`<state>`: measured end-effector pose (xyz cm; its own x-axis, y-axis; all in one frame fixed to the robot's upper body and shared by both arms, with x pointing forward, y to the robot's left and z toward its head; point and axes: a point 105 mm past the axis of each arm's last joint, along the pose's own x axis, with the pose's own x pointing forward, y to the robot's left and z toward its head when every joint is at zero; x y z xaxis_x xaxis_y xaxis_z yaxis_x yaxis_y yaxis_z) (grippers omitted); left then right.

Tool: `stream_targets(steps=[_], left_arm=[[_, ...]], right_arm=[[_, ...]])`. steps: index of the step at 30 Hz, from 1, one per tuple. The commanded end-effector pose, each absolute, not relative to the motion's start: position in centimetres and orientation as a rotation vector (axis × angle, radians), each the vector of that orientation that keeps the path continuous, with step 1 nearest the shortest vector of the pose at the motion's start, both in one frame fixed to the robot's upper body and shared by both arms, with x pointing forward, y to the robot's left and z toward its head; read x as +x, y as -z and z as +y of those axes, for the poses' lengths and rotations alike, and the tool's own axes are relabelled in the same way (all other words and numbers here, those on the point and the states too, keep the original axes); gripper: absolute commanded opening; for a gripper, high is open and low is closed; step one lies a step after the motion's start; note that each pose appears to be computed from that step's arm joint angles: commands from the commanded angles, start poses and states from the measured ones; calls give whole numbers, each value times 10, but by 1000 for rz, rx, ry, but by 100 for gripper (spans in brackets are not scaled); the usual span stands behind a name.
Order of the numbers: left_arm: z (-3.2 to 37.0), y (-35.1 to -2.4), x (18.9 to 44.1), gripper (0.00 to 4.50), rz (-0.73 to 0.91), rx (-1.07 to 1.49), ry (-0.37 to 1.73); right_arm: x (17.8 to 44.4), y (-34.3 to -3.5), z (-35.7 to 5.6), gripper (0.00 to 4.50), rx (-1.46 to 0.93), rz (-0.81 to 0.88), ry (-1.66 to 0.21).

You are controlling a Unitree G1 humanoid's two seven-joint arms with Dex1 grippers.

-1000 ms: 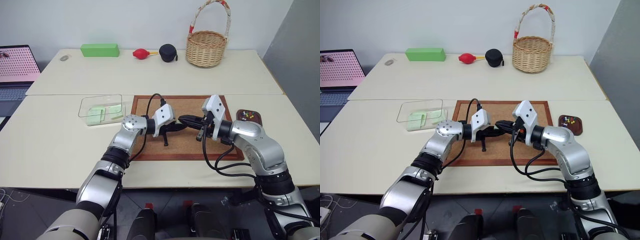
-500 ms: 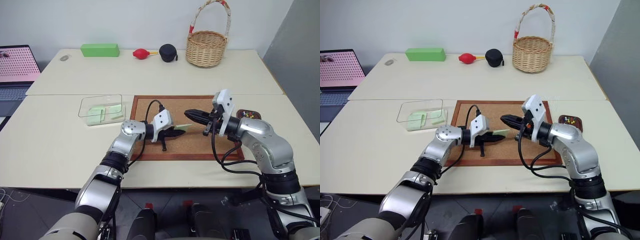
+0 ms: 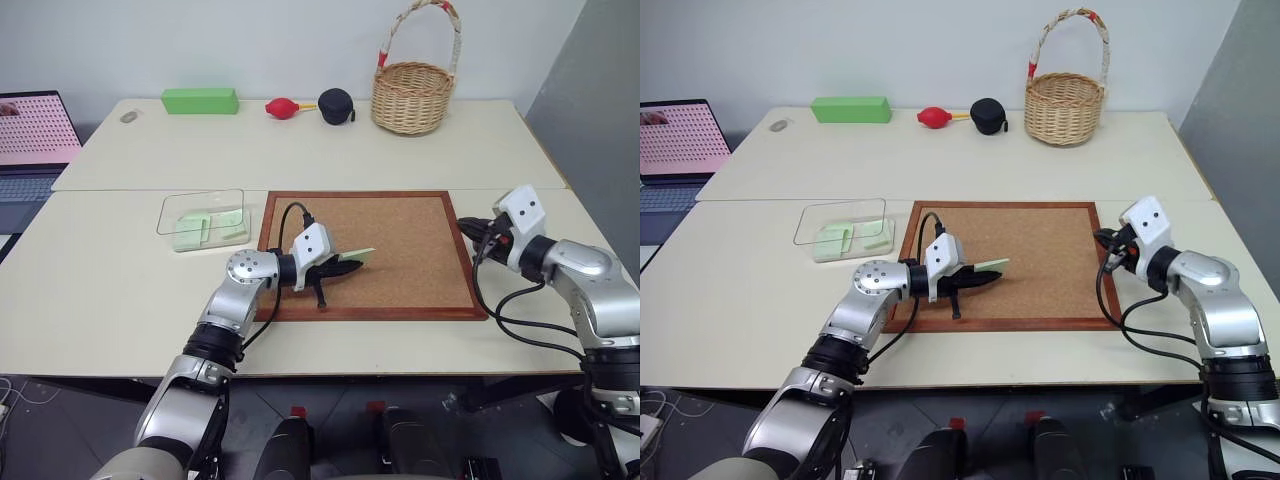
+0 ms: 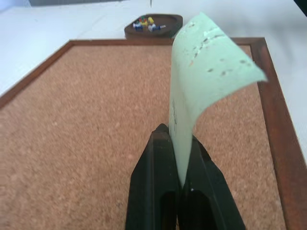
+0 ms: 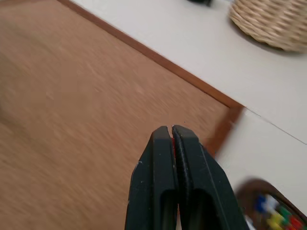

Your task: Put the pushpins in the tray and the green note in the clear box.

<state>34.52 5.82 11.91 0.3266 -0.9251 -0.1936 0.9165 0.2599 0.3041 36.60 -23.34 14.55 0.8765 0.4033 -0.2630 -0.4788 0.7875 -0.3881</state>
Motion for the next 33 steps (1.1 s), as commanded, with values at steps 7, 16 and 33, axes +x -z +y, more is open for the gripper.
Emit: stream_targets(steps=[7,16,33], left_arm=[[55,-140,336,3,-79,405,1222],[55,-140,338,0,-83,400,1200],[64,-157,346,0,-132,361,1120]], right_arm=[[384,-135,-269,0,-629,207,-343],[391,-132,-282,165,-629,227,-283],[385,-189,-271,327,-498,79,-333]])
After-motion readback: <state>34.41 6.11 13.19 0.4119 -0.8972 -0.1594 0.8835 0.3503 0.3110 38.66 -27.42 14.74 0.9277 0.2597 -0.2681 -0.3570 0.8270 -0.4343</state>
